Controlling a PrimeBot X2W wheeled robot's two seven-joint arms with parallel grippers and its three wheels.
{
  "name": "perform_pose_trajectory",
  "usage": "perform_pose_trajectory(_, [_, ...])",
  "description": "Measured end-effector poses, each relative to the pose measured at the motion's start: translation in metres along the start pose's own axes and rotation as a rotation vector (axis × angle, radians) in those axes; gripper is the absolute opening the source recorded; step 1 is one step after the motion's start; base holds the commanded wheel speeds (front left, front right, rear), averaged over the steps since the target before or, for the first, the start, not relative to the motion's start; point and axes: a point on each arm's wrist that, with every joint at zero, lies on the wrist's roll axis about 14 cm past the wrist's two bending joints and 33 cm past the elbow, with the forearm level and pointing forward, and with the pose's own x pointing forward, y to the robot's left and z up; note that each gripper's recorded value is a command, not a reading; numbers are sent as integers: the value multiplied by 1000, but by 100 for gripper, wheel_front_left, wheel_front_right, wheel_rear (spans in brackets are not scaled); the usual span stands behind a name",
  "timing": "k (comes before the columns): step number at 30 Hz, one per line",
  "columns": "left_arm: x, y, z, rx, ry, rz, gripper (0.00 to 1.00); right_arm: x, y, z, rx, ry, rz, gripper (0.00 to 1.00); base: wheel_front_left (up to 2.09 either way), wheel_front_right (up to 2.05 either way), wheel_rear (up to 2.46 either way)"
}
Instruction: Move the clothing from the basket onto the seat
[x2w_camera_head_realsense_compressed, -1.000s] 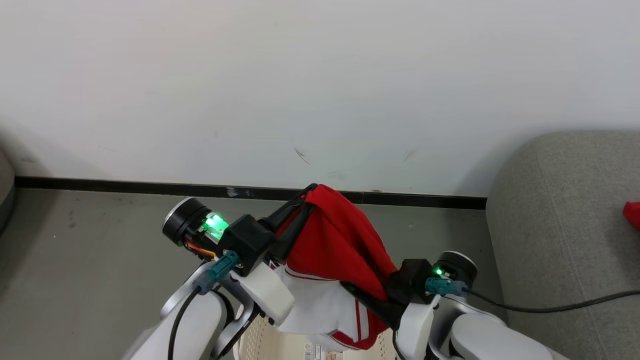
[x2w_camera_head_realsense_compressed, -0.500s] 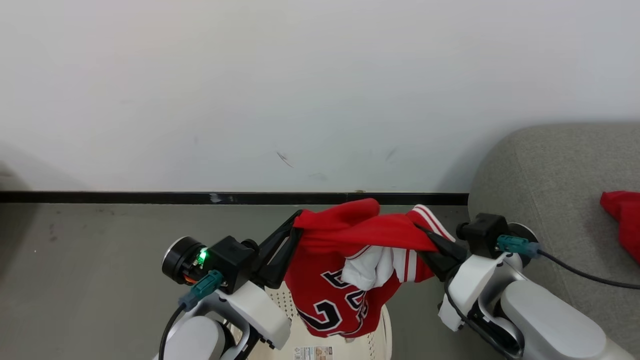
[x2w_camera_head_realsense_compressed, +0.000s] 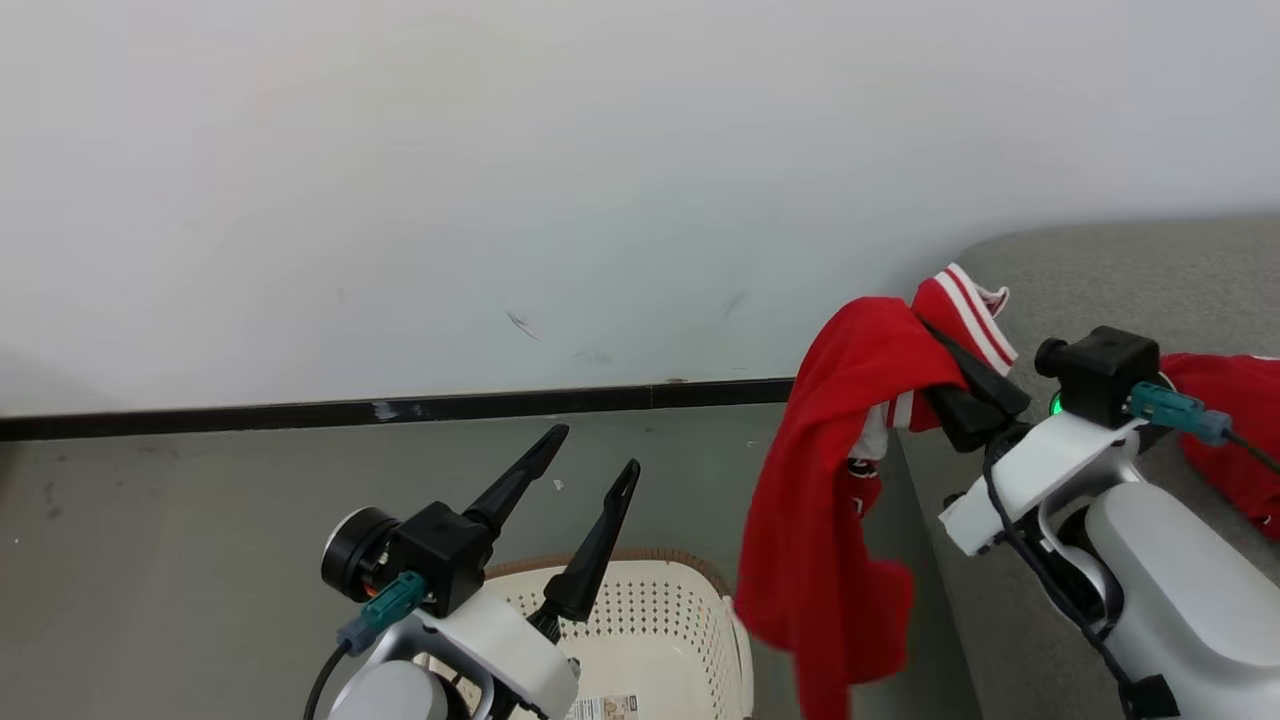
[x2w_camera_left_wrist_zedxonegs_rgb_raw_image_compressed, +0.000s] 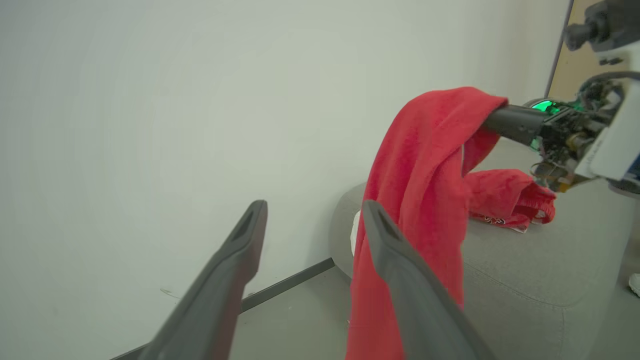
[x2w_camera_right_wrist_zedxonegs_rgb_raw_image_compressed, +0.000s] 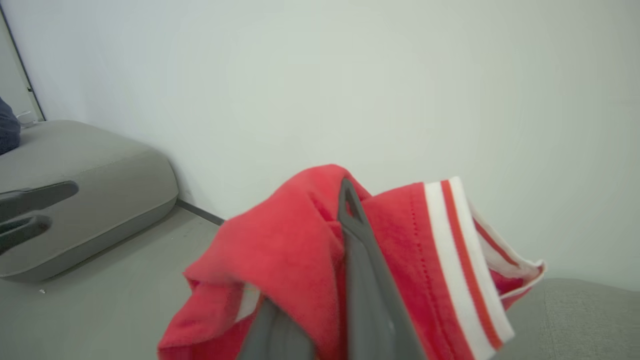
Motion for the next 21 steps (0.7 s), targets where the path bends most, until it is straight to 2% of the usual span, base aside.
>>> perform_pose_trajectory(6, [0,-8,-6,-14,8,-24,100,-13,-30,18,-31,-48,-87,0,0,0,0])
perform_pose_trajectory(21, [2,-52,-21,-50,41,-168,100,-82,-98,29,-131,-41,-324,0,0,0,0])
